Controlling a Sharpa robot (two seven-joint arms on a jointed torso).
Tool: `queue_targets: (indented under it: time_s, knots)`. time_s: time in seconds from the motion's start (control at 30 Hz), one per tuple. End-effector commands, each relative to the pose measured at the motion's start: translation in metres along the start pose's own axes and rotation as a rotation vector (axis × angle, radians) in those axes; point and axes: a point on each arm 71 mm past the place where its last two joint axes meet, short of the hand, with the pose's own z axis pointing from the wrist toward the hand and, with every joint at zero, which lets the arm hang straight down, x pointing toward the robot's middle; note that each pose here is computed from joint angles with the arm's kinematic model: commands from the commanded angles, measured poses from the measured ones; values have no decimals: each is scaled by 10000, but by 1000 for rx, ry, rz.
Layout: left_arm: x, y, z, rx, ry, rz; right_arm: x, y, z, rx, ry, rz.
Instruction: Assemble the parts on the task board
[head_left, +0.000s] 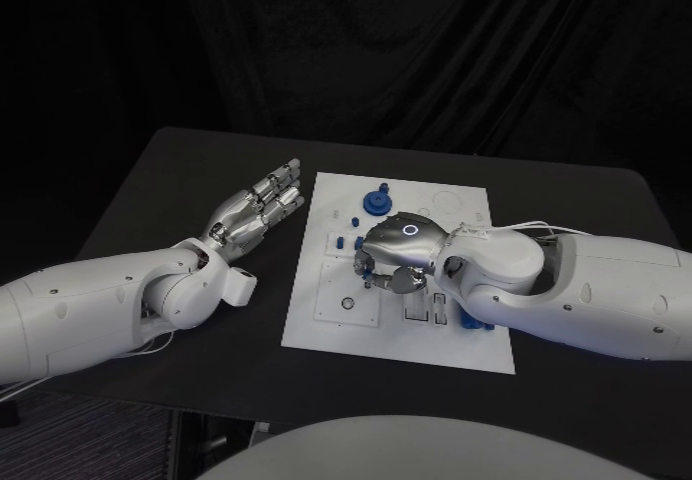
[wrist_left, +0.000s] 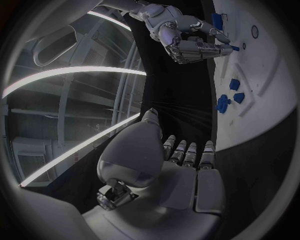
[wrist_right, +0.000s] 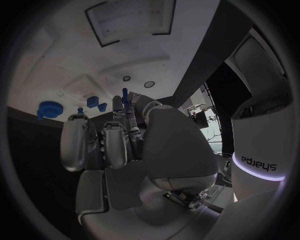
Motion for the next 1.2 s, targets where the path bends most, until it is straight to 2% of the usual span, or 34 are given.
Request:
queue_targets:
  time_s: [0.03, 0.47, 1.2]
  knots:
    - [24, -70, 4, 104, 14, -16, 35, 14, 4, -7, 13, -16]
    - [38, -60, 22, 100, 21, -21, 105, 7, 16, -5, 20, -8]
    - [31, -47, 35, 92, 26, -23, 134, -4, 2, 1, 44, -7]
